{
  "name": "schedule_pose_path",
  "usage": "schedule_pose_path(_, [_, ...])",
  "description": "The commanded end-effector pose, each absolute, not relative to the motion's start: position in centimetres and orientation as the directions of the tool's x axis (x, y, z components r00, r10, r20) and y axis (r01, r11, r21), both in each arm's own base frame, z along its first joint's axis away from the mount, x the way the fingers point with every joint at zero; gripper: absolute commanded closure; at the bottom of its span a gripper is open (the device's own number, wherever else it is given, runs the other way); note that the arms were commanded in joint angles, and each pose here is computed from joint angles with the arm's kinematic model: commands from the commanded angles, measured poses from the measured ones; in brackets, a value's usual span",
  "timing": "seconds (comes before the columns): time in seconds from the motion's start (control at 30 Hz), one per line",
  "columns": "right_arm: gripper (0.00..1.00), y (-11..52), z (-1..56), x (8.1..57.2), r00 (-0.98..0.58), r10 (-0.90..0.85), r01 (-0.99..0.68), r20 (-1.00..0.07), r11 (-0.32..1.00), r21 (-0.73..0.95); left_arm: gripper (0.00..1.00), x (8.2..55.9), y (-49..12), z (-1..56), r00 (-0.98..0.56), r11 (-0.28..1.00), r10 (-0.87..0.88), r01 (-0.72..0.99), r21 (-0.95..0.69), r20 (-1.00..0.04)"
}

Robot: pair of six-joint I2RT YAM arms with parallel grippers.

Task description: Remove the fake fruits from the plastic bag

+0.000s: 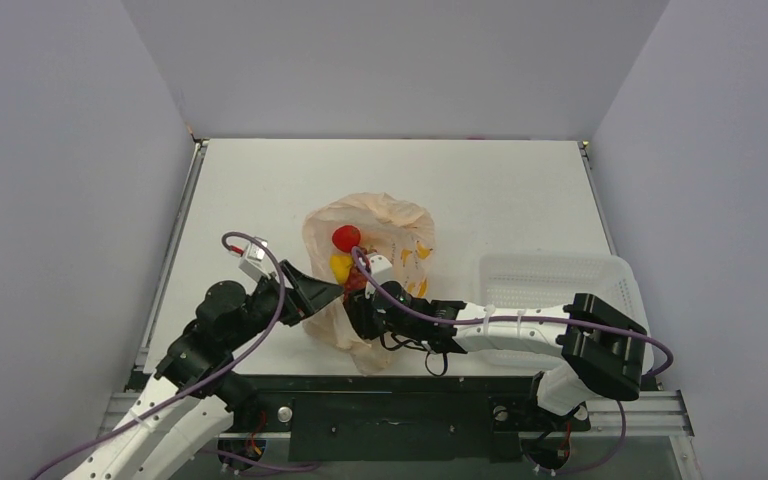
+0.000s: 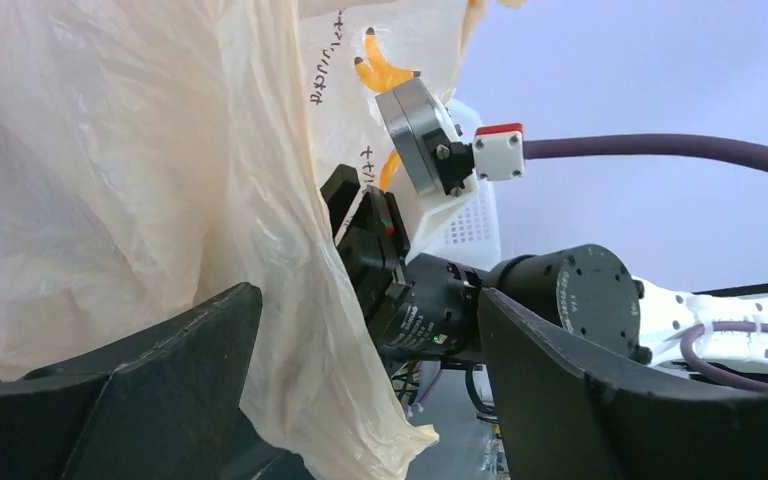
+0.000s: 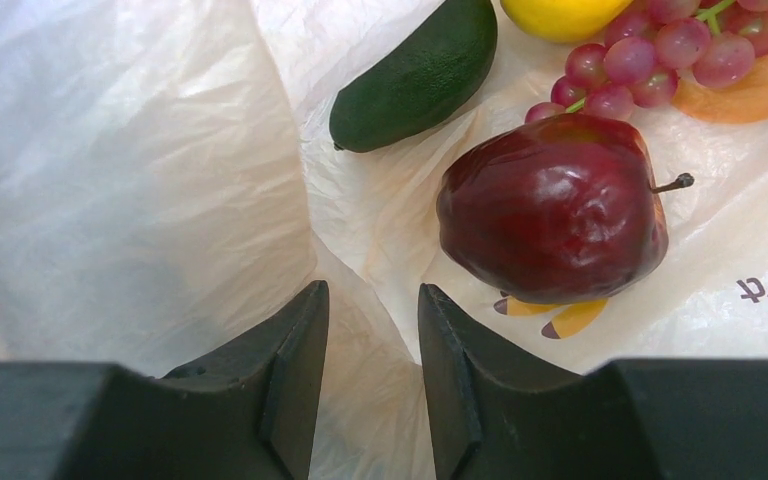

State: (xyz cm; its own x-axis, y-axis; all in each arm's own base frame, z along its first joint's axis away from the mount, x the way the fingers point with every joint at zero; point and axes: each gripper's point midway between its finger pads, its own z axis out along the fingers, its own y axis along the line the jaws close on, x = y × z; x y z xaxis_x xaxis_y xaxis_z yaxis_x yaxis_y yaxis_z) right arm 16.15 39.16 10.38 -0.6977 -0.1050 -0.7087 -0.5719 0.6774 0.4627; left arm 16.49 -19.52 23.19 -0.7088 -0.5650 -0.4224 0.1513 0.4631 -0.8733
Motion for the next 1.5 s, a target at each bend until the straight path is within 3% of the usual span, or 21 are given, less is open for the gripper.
schedule_pose_path(0.0, [0.65, 40.1, 12.4, 16.2, -0.69, -0.036, -0.569, -0.723, 0.644, 0.511, 0.26, 17.4, -20.9, 23.0, -0.729, 0.468, -0.534, 0.167, -0.868, -0.428])
schedule_pose_path(0.2, [0.66, 38.7, 12.2, 17.5, -0.681, -0.01, -0.528, -0.732, 0.7, 0.481, 0.7, 16.8, -18.4, 18.3, -0.741, 0.633, -0.487, 0.064, -0.771, -0.462])
schedule_pose_path(0.4, [0.7, 35.7, 10.3, 20.3, -0.651, 0.067, -0.428, -0.756, 0.79, 0.439, 0.98, 13.9, -16.7, 13.3, -0.842, 0.761, -0.361, -0.017, -0.649, -0.401])
schedule_pose_path(0.7, [0.69, 33.2, 9.2, 23.6, -0.613, 0.039, -0.404, -0.789, 0.843, 0.356, 1.0, 11.0, -15.4, 8.2, -0.927, 0.878, -0.197, -0.022, -0.478, -0.319])
schedule_pose_path(0.83, [0.65, 33.2, 9.7, 24.8, -0.607, 0.044, -0.396, -0.794, 0.849, 0.349, 1.0, 11.2, -15.2, 7.7, -0.916, 0.883, -0.23, -0.055, -0.466, -0.327])
schedule_pose_path(1.0, [0.52, 34.1, 11.0, 24.5, -0.588, 0.065, -0.438, -0.806, 0.813, 0.385, 1.0, 12.1, -17.9, 8.2, -0.883, 0.78, -0.324, -0.045, -0.625, -0.34])
schedule_pose_path(1.2, [0.38, 35.2, 12.2, 23.7, -0.564, 0.074, -0.488, -0.823, 0.774, 0.403, 1.0, 11.9, -18.3, 5.9, -0.877, 0.751, -0.363, -0.074, -0.657, -0.316])
schedule_pose_path(1.23, [0.28, 35.3, 11.7, 23.6, -0.569, 0.056, -0.489, -0.82, 0.779, 0.393, 1.0, 11.8, -18.4, 5.7, -0.879, 0.746, -0.365, -0.08, -0.661, -0.306])
schedule_pose_path(1.3, [0.19, 35.7, 11.2, 23.5, -0.56, 0.024, -0.504, -0.828, 0.783, 0.364, 1.0, 11.8, -18.7, 5.4, -0.878, 0.74, -0.373, -0.087, -0.667, -0.299])
schedule_pose_path(1.47, [0.17, 36.0, 9.2, 23.1, -0.549, -0.051, -0.511, -0.834, 0.81, 0.287, 1.0, 12.4, -19.8, 5.3, -0.863, 0.709, -0.403, -0.084, -0.7, -0.304])
